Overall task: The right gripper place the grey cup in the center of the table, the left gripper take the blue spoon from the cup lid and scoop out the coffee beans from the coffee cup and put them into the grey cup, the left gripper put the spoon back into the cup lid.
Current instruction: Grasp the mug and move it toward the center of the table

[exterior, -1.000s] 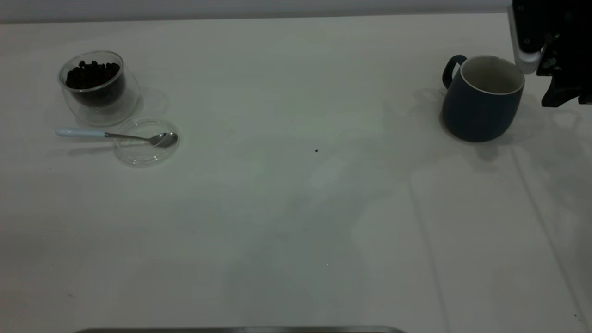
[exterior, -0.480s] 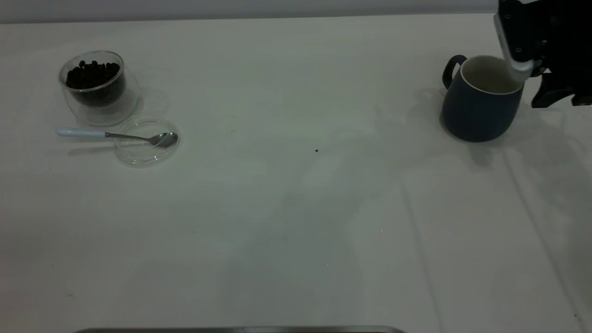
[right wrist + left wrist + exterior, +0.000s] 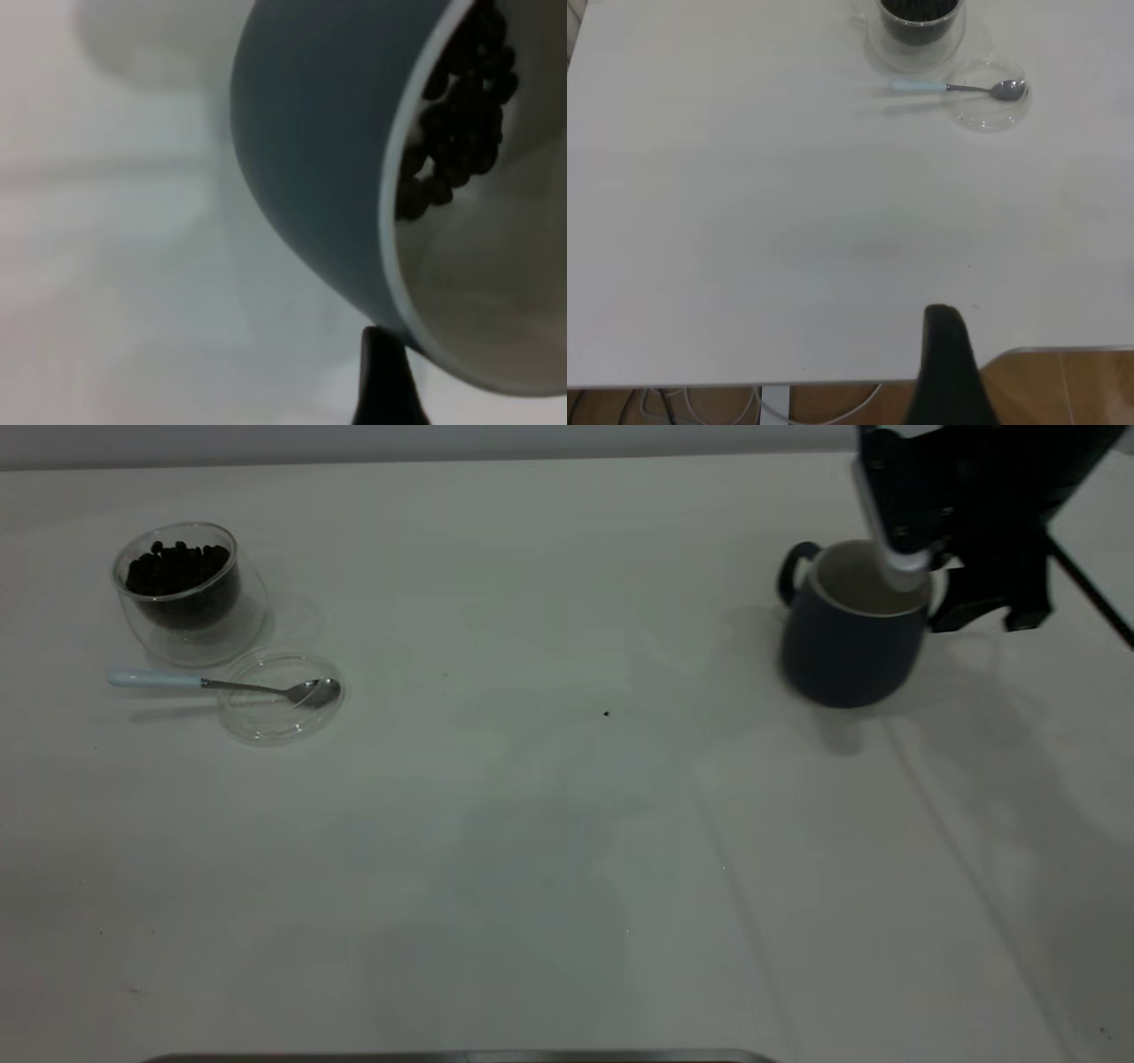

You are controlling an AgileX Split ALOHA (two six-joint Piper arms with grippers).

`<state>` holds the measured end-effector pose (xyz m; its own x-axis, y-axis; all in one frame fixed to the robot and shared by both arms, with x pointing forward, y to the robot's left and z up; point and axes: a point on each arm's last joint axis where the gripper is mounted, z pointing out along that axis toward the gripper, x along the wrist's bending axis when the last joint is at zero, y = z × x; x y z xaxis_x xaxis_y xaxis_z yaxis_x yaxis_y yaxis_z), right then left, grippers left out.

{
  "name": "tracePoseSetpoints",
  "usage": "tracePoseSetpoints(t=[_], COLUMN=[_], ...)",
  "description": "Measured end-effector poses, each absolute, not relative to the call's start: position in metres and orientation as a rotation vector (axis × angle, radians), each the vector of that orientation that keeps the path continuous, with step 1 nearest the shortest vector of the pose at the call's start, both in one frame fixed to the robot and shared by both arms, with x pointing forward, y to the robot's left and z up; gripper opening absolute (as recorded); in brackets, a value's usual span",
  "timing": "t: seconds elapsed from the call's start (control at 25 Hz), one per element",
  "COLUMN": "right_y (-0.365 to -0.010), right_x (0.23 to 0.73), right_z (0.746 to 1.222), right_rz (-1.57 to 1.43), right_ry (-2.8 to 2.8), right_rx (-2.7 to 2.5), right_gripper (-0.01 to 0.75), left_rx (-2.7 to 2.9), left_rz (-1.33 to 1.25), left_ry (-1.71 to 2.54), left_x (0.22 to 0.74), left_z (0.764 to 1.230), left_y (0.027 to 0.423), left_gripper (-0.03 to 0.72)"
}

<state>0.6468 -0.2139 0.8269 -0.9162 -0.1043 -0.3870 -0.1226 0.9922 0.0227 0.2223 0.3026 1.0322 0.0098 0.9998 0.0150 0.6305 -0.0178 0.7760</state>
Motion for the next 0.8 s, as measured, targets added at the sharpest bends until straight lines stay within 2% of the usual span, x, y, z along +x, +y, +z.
tracePoseSetpoints(t=[0.44, 0.8], right_y=[-0.123, -0.069], right_x=[0.621, 0.603], right_z=[0.829, 0.834], right_rz=[0.293, 0.523], right_ry=[2.736, 2.661], right_rx=[-0.013, 0.269], right_gripper=[0.459, 0.459], left_rx=[1.709, 1.709], left_rz=[0.815, 0.815], left_ry=[1.68, 1.68], left_x=[0.222, 0.222], left_z=[1.032, 1.032], left_y=[0.303, 0.303], left_gripper=[0.592, 0.592])
